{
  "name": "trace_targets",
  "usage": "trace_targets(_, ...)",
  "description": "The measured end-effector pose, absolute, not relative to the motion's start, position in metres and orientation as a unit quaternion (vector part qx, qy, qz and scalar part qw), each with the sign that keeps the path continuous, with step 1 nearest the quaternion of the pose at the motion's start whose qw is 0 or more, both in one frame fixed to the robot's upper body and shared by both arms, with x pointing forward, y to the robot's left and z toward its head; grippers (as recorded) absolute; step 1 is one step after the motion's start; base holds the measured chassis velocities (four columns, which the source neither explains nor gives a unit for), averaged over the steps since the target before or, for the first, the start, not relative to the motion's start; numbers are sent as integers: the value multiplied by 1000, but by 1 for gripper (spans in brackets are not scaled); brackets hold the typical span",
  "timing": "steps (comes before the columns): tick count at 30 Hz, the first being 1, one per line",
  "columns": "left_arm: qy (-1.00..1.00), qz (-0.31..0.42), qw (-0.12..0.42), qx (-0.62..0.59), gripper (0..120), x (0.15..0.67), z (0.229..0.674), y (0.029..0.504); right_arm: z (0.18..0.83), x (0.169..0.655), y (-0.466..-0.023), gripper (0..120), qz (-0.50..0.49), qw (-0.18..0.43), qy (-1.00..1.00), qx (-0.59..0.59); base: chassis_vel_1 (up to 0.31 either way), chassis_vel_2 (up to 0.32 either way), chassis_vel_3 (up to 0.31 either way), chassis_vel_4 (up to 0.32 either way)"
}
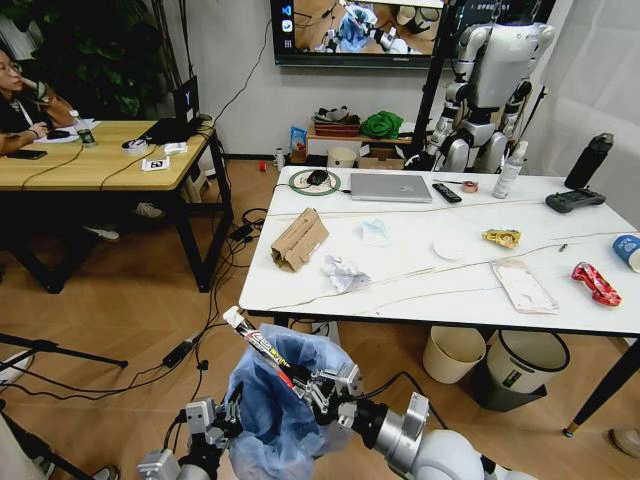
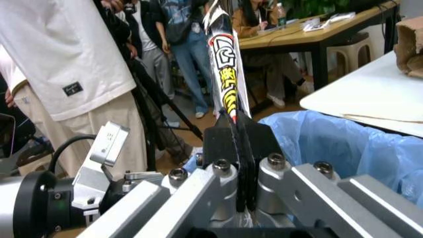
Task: Pick up the trash bin and place the trash from the table into it.
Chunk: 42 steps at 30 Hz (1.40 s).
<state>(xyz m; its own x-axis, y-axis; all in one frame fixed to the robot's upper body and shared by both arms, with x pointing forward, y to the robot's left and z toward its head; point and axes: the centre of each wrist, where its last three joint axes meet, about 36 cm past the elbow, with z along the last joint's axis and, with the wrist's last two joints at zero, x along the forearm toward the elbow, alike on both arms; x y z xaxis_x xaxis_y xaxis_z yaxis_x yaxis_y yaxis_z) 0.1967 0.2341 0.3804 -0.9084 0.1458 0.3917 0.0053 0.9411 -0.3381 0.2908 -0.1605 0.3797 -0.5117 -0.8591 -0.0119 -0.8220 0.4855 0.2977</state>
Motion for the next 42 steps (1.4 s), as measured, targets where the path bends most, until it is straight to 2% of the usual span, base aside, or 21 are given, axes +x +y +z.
trace_targets(8,-962,167,211,-38,0,197,381,235,378,290,-161,0,-131,70,-860,488,0,0,0,0)
trace_targets(10,-962,167,211,-38,0,197,381,236,378,289,-162,8,-130,71,-861,487,0,0,0,0)
trace_targets(11,-962,167,211,-38,0,197,381,236,378,289,-162,8,-130,71,-861,487,0,0,0,0)
trace_targets(17,-962,168,210,-38,0,197,381,235,378,286,-162,36,-128,74,-864,481,0,0,0,0)
trace_targets(18,-962,168,210,-38,0,197,381,235,378,286,-162,36,-128,74,-864,481,0,0,0,0)
trace_targets(23,-962,167,211,-38,0,197,381,235,381,286,-164,58,-128,69,-866,479,0,0,0,0)
trace_targets(24,-962,167,211,-38,0,197,381,235,381,286,-164,58,-128,69,-866,479,0,0,0,0)
trace_targets(29,-962,167,213,-37,0,196,381,236,405,305,-173,79,-139,25,-878,457,0,0,0,0)
trace_targets(30,-962,167,213,-37,0,196,381,236,405,305,-173,79,-139,25,-878,457,0,0,0,0)
trace_targets(35,-962,164,216,-36,0,192,381,238,440,336,-189,98,-137,-24,-927,349,0,0,0,0)
trace_targets(39,-962,162,216,-33,0,191,381,240,456,355,-198,100,-132,-31,-941,311,0,0,0,0)
trace_targets(42,-963,161,216,-31,0,190,382,241,467,368,-202,100,-118,-15,-946,302,0,0,0,0)
